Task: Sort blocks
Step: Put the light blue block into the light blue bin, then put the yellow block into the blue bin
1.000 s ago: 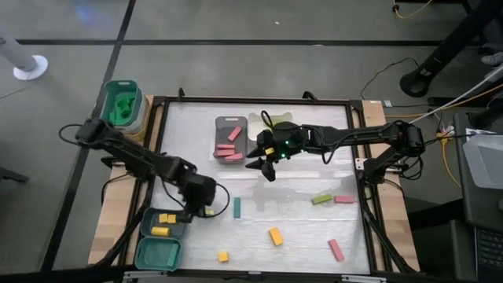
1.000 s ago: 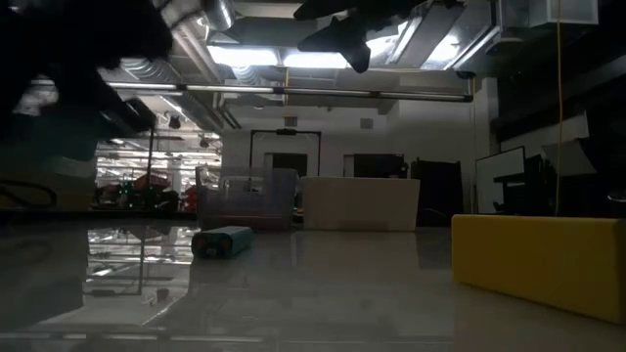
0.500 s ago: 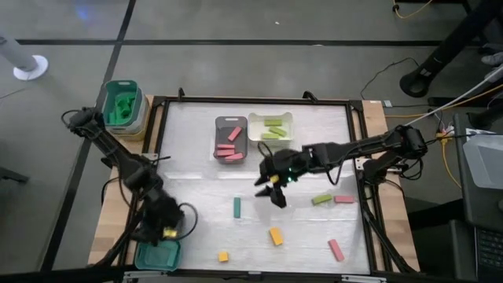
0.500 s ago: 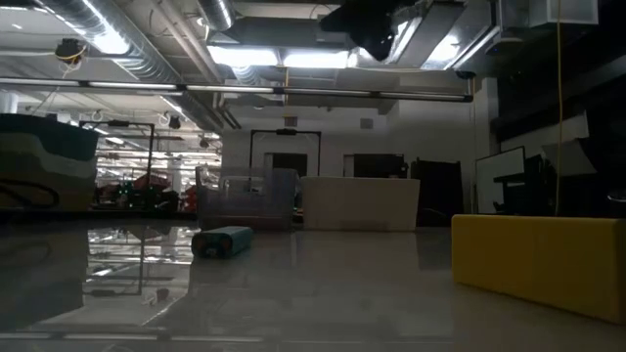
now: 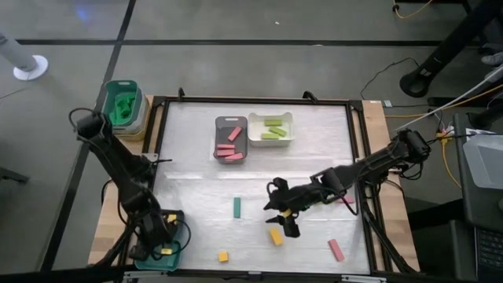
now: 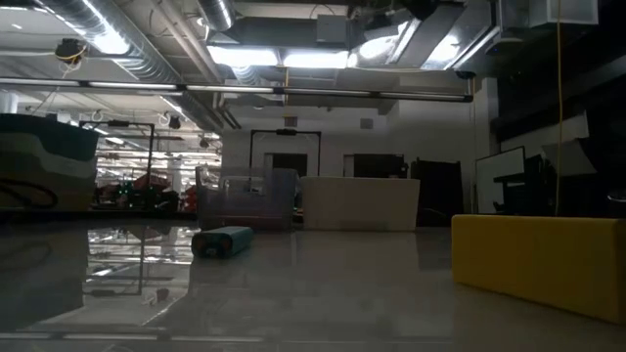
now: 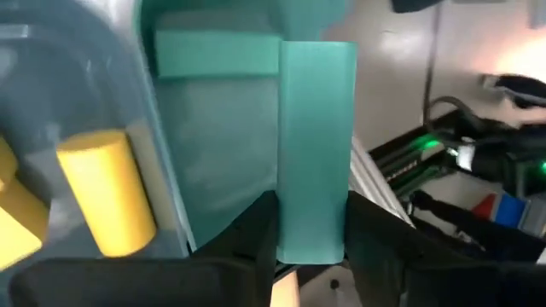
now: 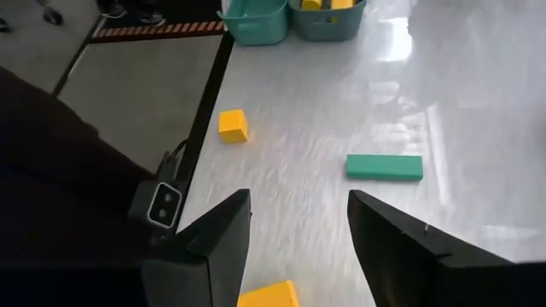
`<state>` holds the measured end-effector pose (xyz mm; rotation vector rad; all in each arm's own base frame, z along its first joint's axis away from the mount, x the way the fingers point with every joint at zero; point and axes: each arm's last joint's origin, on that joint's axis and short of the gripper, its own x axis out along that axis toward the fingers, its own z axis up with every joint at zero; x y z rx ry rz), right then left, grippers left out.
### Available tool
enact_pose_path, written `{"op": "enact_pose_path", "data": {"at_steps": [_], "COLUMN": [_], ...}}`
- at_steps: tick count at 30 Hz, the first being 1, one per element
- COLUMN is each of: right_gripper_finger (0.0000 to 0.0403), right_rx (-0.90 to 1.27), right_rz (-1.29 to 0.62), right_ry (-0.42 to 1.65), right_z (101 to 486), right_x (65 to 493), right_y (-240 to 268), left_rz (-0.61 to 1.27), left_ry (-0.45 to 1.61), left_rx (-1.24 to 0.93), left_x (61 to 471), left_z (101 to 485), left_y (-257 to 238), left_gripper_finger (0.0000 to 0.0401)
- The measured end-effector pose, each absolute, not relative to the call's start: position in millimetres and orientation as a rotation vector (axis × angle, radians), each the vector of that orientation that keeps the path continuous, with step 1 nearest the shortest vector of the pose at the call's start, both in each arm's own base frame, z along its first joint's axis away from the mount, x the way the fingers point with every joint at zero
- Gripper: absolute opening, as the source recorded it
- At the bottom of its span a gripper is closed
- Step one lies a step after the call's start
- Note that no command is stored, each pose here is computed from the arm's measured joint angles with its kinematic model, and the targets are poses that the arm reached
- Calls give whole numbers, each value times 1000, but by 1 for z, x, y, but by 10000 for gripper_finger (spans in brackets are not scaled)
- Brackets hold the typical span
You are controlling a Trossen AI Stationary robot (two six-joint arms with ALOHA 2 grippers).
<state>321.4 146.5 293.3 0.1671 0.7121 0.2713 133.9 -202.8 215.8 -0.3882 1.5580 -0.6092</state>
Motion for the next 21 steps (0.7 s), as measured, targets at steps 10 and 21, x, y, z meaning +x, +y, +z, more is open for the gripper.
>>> {"op": "enact_pose_path", "data": {"at_steps": [10,21], "right_gripper_finger": [198,198], "right_rx": [565,954], "right_rz": [72,-140], "right_ry": [743,947], "right_z": [293,252], "right_x": [320,322], "right_y": [150,180], "left_rz": [-496,-545], "left_ry": [1644,1621], "left_rx": [-419,-371], "left_x": [135,136], "left_z": [200,200], "left_y": [-211,-211], "left_gripper_finger": [158,166]}}
